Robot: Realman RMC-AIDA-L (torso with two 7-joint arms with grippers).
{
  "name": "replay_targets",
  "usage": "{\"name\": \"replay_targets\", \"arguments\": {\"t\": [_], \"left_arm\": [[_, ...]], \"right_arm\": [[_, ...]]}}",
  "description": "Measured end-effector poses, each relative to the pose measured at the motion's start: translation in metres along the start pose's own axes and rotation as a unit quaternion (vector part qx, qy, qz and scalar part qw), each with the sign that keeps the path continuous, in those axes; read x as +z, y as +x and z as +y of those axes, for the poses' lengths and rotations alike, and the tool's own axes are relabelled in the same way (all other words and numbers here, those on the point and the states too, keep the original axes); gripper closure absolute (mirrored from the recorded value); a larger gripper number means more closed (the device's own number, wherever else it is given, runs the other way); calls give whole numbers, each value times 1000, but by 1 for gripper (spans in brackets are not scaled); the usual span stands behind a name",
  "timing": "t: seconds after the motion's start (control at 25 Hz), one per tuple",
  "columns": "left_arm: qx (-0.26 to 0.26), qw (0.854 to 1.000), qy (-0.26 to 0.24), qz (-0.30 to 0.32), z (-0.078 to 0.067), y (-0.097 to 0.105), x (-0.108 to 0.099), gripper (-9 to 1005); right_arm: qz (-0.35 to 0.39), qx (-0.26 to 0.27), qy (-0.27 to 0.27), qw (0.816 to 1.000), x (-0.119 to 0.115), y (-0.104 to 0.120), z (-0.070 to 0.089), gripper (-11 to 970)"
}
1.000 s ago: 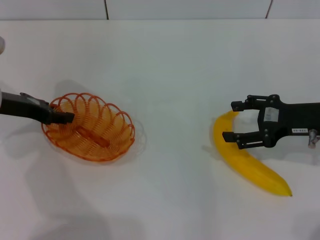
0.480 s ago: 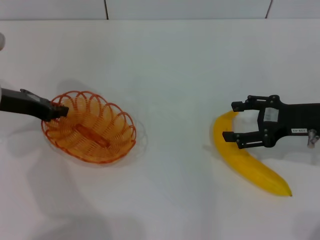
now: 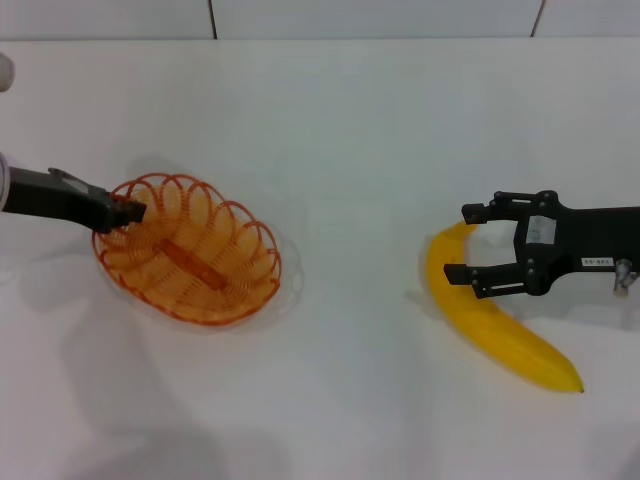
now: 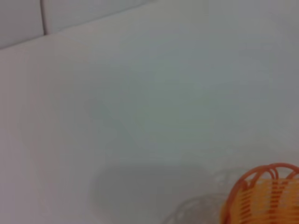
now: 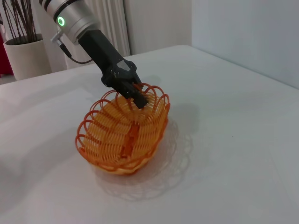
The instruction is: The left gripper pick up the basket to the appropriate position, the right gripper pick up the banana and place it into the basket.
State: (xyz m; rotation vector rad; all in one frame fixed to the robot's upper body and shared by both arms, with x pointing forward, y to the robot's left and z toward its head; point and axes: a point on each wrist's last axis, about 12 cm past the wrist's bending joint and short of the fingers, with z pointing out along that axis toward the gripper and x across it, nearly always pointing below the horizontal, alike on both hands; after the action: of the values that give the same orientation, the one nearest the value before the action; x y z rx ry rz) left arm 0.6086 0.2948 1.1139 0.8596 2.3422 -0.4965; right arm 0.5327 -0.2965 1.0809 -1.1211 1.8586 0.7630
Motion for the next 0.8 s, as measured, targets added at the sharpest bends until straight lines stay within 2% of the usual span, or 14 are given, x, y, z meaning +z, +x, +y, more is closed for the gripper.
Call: {"name": "replay_targets", "arguments": {"t": [0.52,0.8], "left_arm": [[7,996,22,-87,-5,-24,-1,901],[-13,994,16,-106,-4,-21,7,904]], "right_arm": [[-1,-2,-2,1000,1,-2,-1,122],[-2,0,-10,1000,6,-4,-1,124]]}}
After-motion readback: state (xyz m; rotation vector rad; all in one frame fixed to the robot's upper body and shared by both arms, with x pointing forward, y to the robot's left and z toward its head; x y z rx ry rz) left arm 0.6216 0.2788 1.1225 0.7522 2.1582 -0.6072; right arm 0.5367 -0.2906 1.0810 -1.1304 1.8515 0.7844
